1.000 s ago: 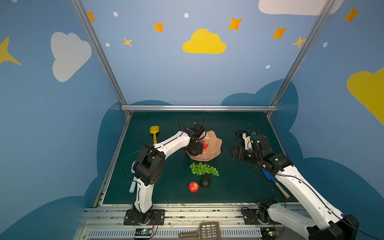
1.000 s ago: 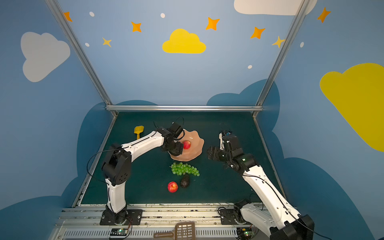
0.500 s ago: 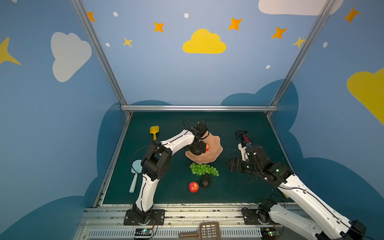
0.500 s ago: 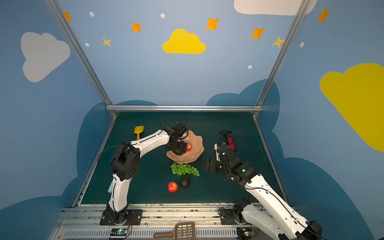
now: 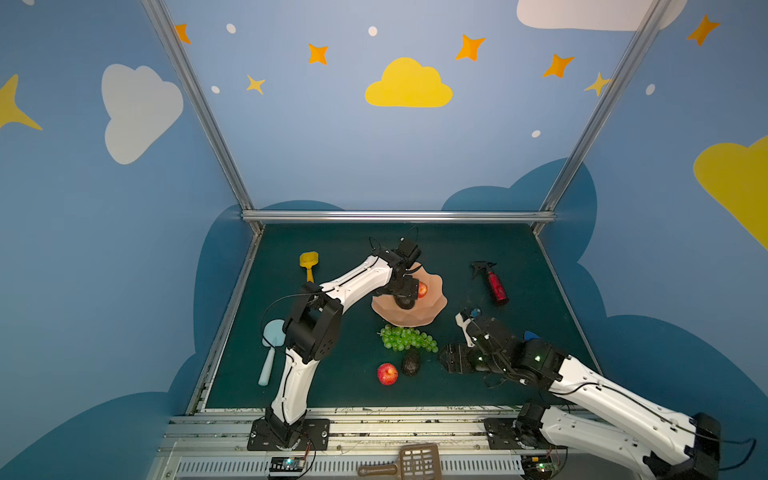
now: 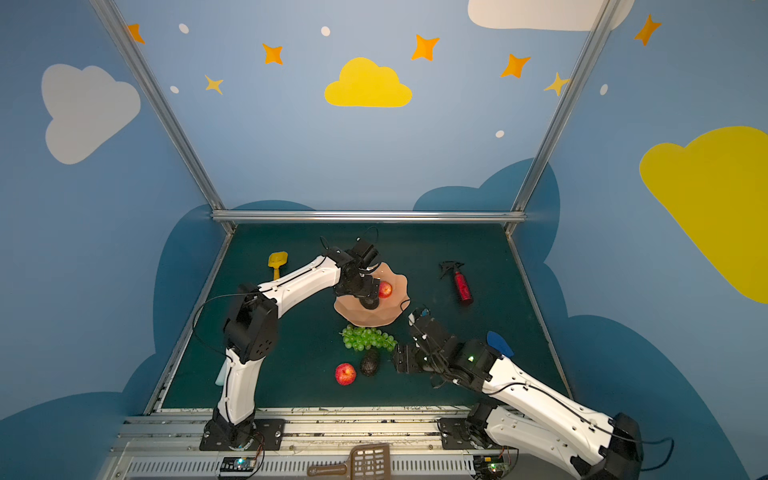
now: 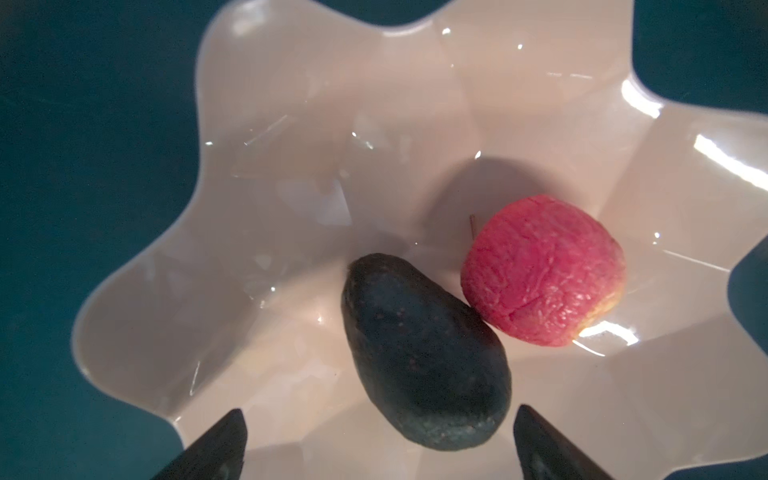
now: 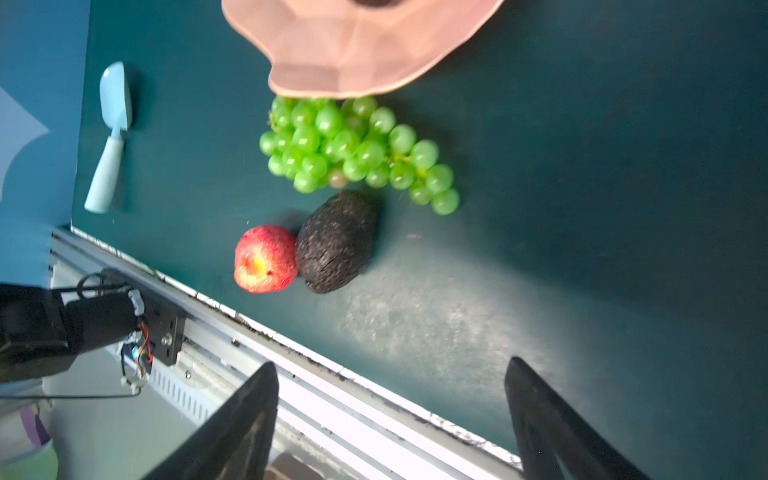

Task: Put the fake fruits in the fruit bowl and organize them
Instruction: 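Place the avocado into the pink bowl with the left gripper, then grasp the second avocado with the right gripper and place it in the bowl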

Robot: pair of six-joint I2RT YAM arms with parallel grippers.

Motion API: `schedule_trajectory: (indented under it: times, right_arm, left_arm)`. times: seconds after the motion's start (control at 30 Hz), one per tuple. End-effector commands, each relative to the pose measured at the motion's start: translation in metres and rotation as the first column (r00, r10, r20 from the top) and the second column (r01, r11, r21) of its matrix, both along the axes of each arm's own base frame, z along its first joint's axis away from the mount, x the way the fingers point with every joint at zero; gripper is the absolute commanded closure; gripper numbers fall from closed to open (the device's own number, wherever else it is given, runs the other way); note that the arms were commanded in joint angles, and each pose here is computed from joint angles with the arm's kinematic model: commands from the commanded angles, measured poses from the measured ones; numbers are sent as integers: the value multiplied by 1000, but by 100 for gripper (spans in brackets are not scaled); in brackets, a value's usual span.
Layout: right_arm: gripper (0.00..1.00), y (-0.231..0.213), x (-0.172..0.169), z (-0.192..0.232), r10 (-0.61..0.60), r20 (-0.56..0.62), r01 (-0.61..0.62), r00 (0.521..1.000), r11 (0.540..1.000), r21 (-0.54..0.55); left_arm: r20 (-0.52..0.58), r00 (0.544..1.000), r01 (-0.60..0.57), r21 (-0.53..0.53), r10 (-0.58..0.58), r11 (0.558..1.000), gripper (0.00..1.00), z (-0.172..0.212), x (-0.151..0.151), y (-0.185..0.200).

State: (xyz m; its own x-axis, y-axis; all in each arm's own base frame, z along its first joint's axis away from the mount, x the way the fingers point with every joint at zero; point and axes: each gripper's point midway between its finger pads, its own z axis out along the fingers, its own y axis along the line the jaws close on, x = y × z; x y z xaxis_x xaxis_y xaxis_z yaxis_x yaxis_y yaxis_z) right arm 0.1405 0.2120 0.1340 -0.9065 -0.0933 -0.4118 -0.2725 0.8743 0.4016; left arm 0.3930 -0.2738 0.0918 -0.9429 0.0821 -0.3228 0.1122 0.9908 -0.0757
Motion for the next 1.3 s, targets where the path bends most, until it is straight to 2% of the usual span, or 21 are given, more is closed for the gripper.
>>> schedule_trajectory:
  times: [0.0, 0.13, 0.3, 0.47, 0.63, 0.73, 0.93, 1.1, 1.27]
  right_arm:
    - [16, 24, 1, -2, -39, -7, 39, 999, 999, 11]
    - [16, 40, -3, -19, -60, -99, 53, 993, 996, -78]
    - [16, 56, 4, -37, -90, -194, 53, 977, 981, -187]
    - [20, 88, 13, -48, -47, -254, 1, 966, 984, -178]
    - [20, 98, 3, -67, -49, -358, -43, 933, 968, -246]
    - [21, 98, 2, -82, -66, -378, -42, 923, 962, -270]
    - [28, 88, 8, -101, -117, -378, -6, 918, 951, -309]
    - [49, 82, 11, -99, -116, -359, -3, 926, 949, -315]
    - [66, 64, 14, -52, -87, -291, -6, 953, 952, -306]
  left_arm:
    - [136, 985, -105, -21, 107, 994, 1, 55, 14, 34]
    - [228, 939, -232, -130, 256, 964, 1, 97, 18, 90]
    - [346, 827, -385, -225, 443, 895, 1, 132, -6, 171]
    - [373, 748, -462, -303, 549, 834, 1, 139, -48, 222]
    - [357, 704, -506, -355, 614, 786, 1, 129, -80, 252]
    - [361, 680, -525, -368, 638, 767, 1, 128, -93, 263]
    - [362, 669, -528, -384, 649, 758, 1, 133, -99, 269]
    - [348, 673, -522, -400, 652, 753, 1, 131, -99, 266]
    - [314, 699, -507, -415, 642, 755, 0, 126, -102, 259]
